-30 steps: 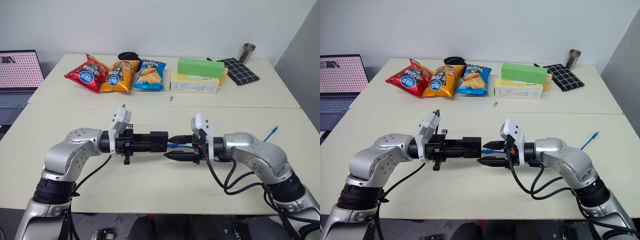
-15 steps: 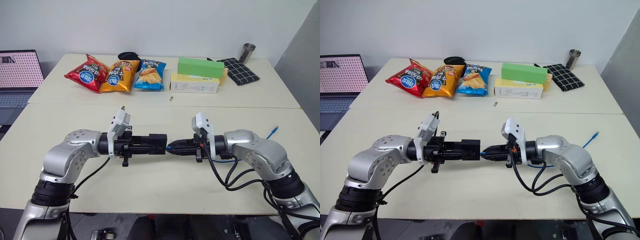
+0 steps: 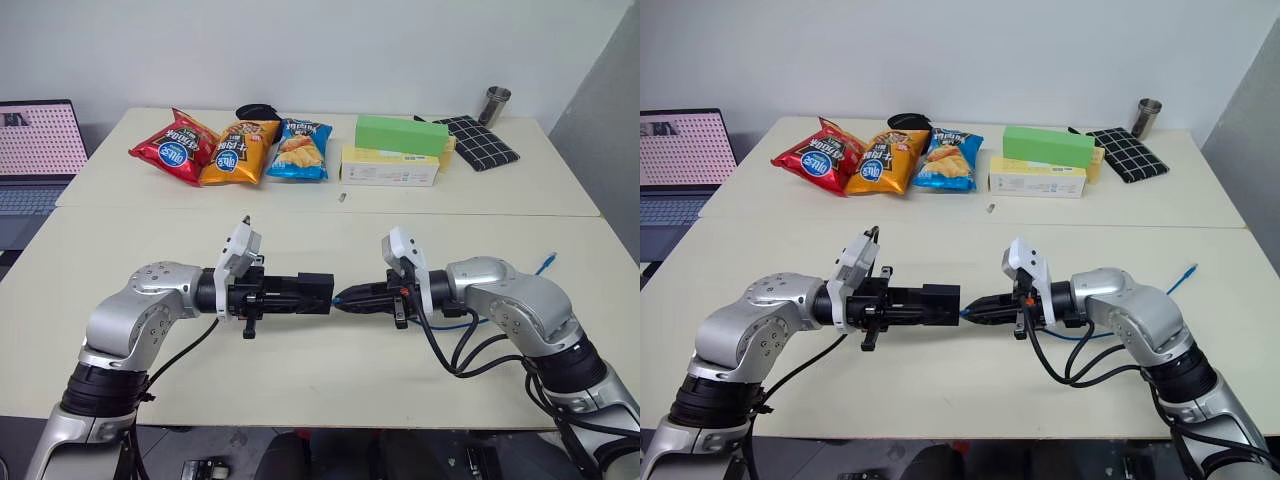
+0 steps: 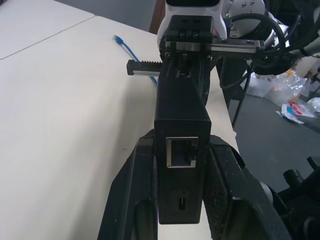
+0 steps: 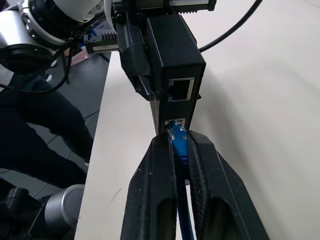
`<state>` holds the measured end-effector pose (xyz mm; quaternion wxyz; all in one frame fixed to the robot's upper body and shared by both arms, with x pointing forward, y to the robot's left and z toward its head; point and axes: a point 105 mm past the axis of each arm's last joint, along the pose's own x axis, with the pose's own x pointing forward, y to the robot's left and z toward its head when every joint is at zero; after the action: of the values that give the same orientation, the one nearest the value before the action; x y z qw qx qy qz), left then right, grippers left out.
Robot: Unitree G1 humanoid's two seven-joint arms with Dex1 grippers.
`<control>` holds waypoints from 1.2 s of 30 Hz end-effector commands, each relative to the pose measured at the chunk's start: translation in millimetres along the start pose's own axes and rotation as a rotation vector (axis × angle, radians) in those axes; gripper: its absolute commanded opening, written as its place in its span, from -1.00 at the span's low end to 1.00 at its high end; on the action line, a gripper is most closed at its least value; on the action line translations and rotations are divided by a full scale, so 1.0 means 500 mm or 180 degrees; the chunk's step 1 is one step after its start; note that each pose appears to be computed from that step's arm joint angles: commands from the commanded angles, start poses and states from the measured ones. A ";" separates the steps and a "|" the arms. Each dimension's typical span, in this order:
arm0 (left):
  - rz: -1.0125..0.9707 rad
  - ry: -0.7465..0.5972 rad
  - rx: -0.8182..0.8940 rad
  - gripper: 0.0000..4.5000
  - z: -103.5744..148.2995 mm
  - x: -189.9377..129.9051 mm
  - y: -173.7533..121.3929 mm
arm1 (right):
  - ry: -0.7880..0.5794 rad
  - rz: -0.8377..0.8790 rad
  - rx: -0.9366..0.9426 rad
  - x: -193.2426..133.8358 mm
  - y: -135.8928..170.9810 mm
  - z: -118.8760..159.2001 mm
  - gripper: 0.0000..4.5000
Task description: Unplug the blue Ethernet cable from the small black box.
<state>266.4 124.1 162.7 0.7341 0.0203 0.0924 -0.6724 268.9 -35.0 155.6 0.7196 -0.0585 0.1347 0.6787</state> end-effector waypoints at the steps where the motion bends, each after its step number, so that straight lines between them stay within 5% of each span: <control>1: -0.0034 0.0087 0.0158 -0.64 0.000 -0.011 -0.007 | 0.0173 -0.0099 -0.0057 -0.035 -0.017 -0.010 -0.97; 9: 0.0278 0.0260 0.0290 -0.64 -0.019 -0.036 0.021 | 0.0209 -0.0804 -0.0034 -0.101 -0.089 -0.038 -0.98; 15: 0.0488 0.0287 0.0377 -0.64 -0.023 -0.030 0.042 | 0.0328 -0.2867 -0.0598 -0.207 -0.279 -0.038 -0.98; 18: 0.0615 0.0239 0.0401 -0.64 -0.017 -0.026 0.056 | 0.0446 -0.3384 -0.0671 -0.248 -0.326 -0.050 -0.98; 20: 0.0665 0.0222 0.0420 -0.64 -0.014 -0.024 0.063 | 0.0483 -0.3518 -0.0634 -0.261 -0.343 -0.061 -0.67; 29: 0.1523 0.0074 0.0590 -0.64 -0.005 -0.049 0.134 | 0.0271 -0.3097 -0.0618 -0.283 -0.306 -0.031 0.34; 33: 0.2430 -0.0024 0.0776 -0.64 0.002 -0.099 0.206 | -0.0134 -0.1750 -0.0738 -0.202 -0.170 0.032 0.71; 36: 0.2960 -0.0122 0.0913 -0.64 0.000 -0.136 0.240 | -0.0288 -0.1240 -0.0786 -0.155 -0.098 0.069 0.71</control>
<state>370.4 186.4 147.4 0.9318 0.1299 0.0126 -0.3387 340.1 -124.7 177.6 0.8581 -0.1441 0.0440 0.4909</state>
